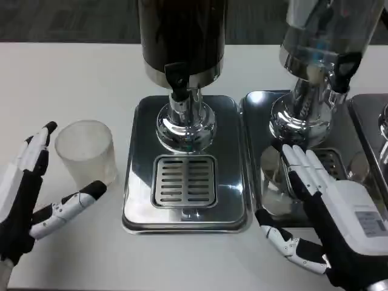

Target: Grasp the cup under the faucet to collect the drink, then remove the cup.

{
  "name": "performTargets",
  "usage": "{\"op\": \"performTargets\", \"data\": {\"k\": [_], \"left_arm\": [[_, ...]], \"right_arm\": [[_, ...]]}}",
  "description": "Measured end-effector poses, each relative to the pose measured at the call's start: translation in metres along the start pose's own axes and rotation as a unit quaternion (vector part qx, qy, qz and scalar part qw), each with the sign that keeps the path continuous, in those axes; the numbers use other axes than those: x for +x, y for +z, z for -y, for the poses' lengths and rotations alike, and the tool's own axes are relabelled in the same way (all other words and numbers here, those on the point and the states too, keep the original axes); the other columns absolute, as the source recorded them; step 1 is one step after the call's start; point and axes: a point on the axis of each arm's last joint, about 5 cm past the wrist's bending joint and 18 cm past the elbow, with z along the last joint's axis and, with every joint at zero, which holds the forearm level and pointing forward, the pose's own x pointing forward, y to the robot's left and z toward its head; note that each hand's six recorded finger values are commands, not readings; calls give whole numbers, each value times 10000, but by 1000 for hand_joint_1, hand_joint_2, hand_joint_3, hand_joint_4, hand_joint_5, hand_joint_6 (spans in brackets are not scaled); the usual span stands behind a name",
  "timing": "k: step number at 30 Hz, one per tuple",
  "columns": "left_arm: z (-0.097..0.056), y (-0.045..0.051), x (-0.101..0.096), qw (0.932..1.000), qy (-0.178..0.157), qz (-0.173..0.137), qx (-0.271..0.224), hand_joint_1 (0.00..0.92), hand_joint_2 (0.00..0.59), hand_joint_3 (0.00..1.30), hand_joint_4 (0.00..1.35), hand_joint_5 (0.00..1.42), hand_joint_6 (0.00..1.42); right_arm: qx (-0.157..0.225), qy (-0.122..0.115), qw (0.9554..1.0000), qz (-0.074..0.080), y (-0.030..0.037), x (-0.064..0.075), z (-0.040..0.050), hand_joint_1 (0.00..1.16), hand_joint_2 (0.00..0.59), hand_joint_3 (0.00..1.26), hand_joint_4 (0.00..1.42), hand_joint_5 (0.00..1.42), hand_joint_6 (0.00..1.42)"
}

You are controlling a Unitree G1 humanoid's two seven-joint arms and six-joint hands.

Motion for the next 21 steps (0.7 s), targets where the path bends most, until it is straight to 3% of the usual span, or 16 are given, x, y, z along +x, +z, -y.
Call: {"op": "performTargets", "data": {"k": [8, 11, 21], "left_arm": [[-25, -63, 153, 9996, -50, -209, -173, 0, 13, 0, 0, 0, 105], [-45, -103, 246, 9991, -274, -290, -158, 0, 5, 0, 0, 0, 118], [-32, -116, 450, 9979, -438, -326, -341, 0, 3, 0, 0, 0, 125]], "right_arm": [[4, -13, 10000, -81, -5, -12, -3, 507, 369, 15, 0, 0, 176], [9, -13, 10000, -71, 0, -5, -5, 507, 369, 16, 0, 0, 176], [6, -19, 10000, -50, 6, 7, -7, 507, 369, 24, 0, 0, 177]]}}
